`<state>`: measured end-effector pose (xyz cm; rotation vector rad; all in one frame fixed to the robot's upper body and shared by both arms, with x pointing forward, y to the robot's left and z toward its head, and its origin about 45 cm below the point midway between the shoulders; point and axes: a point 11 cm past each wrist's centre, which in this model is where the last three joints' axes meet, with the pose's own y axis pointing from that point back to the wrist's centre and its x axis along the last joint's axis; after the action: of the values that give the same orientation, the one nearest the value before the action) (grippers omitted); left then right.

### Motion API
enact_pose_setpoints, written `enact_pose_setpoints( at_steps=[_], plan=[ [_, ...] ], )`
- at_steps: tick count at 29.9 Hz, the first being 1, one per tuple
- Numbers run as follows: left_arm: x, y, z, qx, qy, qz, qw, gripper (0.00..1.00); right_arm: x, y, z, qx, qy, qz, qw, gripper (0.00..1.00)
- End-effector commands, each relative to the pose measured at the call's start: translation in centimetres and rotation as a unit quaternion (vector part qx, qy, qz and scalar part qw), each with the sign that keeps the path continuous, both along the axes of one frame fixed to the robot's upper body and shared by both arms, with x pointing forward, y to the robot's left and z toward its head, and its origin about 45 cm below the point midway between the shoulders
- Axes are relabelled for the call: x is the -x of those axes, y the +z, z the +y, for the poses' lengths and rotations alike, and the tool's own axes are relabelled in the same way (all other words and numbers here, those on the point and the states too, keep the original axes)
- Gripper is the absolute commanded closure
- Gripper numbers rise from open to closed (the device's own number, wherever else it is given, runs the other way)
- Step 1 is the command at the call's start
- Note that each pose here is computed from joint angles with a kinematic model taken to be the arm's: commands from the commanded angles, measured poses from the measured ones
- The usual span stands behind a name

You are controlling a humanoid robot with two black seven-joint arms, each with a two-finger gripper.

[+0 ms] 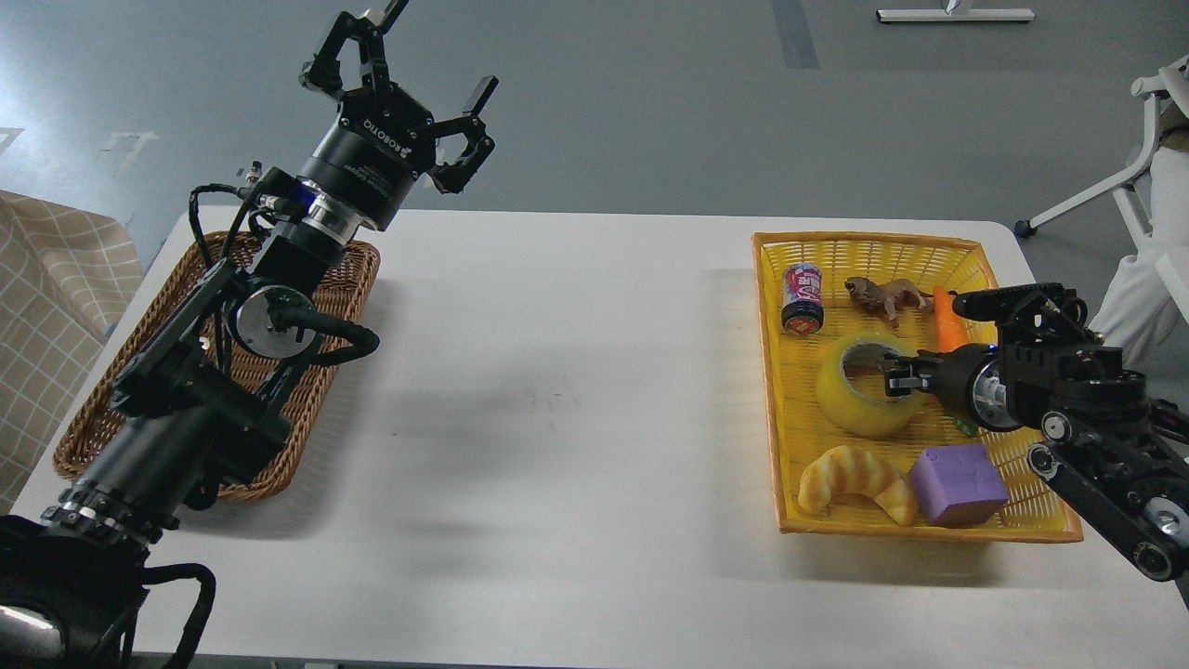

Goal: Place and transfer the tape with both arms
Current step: 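Grasp the yellow tape roll in the tray with the right gripper, then lift the tape and carry it toward the table center with the right gripper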

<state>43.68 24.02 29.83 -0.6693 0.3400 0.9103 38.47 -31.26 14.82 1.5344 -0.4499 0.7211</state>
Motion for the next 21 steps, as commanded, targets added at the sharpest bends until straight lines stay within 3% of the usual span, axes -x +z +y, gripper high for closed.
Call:
enact_pose_setpoints(
  at_steps=[1,10,21],
  plan=[
    [0.0,-0.1,-0.1,-0.003,-0.003,0.001,1.0,0.02,-0.1,0.2,-0.1,-0.001,-0.002,-0.002,1.0,1.0],
    [0.0,-0.2,0.0,-0.001,0.0,0.003,1.0,0.02,-1.5,4.1,1.7,-0.031,0.02,-0.041,0.998,1.0],
    [0.0,-0.1,0.0,0.0,0.001,0.001,1.0,0.02,-3.6,14.2,3.5,-0.072,0.062,-0.124,0.988,1.0]
  ],
)
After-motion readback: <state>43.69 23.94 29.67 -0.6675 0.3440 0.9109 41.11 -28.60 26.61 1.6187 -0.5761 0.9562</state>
